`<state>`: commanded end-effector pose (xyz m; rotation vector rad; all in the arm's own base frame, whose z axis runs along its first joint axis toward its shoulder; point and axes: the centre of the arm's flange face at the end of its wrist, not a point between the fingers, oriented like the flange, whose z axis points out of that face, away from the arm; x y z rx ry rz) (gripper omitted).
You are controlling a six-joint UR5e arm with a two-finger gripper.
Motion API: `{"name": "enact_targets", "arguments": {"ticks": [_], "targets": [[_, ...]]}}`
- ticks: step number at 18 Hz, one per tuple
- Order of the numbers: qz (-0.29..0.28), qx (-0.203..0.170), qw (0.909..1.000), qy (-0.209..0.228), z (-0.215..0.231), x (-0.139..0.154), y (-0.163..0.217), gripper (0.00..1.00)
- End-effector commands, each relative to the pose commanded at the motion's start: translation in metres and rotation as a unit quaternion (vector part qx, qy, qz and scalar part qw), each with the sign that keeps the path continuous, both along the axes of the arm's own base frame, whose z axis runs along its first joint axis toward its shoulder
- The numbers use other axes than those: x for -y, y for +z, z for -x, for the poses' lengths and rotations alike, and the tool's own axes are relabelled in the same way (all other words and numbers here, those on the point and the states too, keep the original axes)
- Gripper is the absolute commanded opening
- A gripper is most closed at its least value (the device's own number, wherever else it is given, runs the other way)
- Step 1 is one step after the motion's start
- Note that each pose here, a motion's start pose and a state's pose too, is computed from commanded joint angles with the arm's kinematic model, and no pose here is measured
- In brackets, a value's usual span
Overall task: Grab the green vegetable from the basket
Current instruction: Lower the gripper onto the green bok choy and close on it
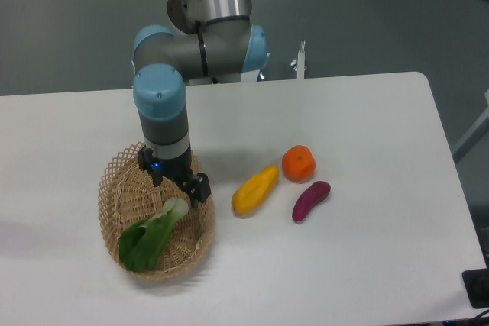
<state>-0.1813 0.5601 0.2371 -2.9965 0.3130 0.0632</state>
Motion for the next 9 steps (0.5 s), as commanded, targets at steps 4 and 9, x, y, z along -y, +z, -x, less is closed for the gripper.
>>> {"name": "enact_targets", "arguments": {"ticks": [4, 9], "targets": [[-0.005, -0.006, 0.9998, -0.016, 0.002, -0.007, -0.008, 1.0], [0.0, -0.002, 0.9999, -0.016, 0.003, -0.011, -0.023, 1.0]]}}
